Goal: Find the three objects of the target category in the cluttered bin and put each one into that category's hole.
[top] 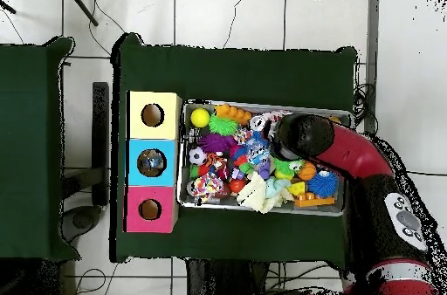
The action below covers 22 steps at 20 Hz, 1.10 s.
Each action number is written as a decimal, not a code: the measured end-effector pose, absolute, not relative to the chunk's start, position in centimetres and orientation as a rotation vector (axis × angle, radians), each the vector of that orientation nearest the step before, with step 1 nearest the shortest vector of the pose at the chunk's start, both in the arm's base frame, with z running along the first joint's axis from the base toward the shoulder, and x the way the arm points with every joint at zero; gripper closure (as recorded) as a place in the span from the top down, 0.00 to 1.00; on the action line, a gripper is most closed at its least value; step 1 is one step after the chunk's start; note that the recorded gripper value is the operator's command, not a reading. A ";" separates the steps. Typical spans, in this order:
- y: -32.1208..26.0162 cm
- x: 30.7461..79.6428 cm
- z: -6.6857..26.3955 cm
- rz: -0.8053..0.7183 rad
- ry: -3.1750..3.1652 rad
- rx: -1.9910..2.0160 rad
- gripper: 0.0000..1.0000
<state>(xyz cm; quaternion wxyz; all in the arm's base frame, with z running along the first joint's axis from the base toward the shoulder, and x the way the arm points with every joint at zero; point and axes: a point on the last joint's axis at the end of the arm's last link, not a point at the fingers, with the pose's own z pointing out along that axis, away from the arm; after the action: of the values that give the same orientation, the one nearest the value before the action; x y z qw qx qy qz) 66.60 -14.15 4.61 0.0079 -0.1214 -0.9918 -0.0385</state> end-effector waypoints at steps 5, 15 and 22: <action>-10.6 68.0 5.8 -0.218 -3.128 -0.318 1.00; -7.9 68.8 5.8 -0.391 -3.122 -0.292 1.00; -8.8 68.0 4.9 -0.459 -3.073 -0.282 1.00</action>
<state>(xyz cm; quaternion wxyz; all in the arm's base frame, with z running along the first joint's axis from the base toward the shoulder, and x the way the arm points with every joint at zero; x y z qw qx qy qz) 68.02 -8.80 4.95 0.0111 -0.0903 -0.9849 -0.1472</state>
